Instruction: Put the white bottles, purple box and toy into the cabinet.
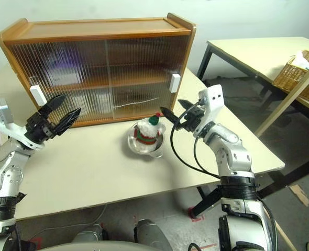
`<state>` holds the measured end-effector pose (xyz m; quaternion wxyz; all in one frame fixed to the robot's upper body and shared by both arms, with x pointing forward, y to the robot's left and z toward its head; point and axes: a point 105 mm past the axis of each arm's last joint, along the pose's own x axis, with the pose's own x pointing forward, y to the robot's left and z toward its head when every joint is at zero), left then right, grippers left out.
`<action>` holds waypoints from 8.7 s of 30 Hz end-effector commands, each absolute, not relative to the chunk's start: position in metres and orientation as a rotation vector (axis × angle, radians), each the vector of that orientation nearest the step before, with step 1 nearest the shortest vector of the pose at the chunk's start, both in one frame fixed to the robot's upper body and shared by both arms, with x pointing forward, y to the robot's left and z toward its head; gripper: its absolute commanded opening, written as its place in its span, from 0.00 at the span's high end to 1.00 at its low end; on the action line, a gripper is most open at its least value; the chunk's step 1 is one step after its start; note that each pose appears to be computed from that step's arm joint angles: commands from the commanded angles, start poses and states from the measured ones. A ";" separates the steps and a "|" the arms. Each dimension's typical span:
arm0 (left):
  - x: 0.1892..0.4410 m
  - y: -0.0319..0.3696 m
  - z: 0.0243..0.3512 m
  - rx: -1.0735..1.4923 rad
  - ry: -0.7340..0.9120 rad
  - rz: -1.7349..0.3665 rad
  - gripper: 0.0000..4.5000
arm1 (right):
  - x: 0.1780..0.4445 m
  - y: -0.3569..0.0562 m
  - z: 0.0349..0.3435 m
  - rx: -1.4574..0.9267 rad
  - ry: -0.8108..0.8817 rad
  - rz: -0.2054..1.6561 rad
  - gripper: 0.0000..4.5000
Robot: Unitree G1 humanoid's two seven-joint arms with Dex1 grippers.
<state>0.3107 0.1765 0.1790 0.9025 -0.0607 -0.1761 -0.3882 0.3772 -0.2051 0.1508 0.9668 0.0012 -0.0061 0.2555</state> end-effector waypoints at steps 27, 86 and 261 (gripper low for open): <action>0.305 0.184 0.180 -0.142 -0.377 -0.761 0.00 | 0.439 -0.225 0.196 -0.005 -0.049 0.255 1.00; 0.297 0.187 0.179 -0.126 -0.400 -0.700 0.00 | 0.422 -0.028 0.193 0.090 0.086 0.715 1.00; 0.297 0.170 0.172 -0.178 -0.393 -0.739 0.00 | 0.434 -0.166 0.238 0.006 -0.135 0.674 0.01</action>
